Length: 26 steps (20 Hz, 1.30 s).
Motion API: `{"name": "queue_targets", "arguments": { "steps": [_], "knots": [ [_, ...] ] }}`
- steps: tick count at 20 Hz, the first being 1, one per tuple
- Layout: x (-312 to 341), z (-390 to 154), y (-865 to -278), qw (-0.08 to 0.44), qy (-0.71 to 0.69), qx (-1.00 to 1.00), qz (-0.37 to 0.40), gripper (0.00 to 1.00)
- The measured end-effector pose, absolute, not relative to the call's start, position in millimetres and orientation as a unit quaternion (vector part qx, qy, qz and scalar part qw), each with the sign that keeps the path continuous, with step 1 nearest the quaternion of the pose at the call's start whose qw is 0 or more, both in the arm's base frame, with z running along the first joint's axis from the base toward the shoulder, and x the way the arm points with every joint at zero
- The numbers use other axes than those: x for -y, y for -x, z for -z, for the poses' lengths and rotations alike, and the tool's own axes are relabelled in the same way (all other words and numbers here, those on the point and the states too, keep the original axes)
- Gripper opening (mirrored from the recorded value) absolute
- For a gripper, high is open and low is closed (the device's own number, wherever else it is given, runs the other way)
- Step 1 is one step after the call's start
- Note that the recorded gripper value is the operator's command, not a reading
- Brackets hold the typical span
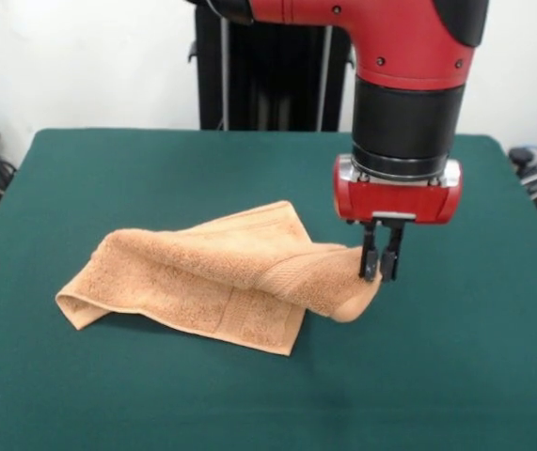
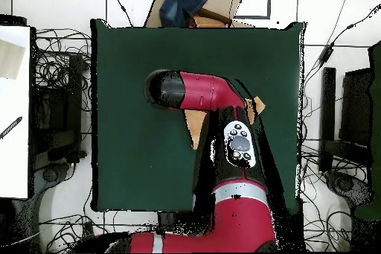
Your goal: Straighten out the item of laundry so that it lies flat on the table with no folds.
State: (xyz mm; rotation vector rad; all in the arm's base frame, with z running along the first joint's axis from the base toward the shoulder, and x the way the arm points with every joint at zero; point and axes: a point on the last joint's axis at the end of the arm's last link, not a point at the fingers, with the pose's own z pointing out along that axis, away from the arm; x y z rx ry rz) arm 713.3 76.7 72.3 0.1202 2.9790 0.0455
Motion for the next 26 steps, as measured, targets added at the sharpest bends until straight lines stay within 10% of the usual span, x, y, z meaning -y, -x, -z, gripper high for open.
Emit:
{"name": "queue_targets", "arguments": {
  "steps": [26],
  "knots": [
    [-117,-98,-709,0.067,-0.024,-0.997,-0.017,0.00]
  ]
}}
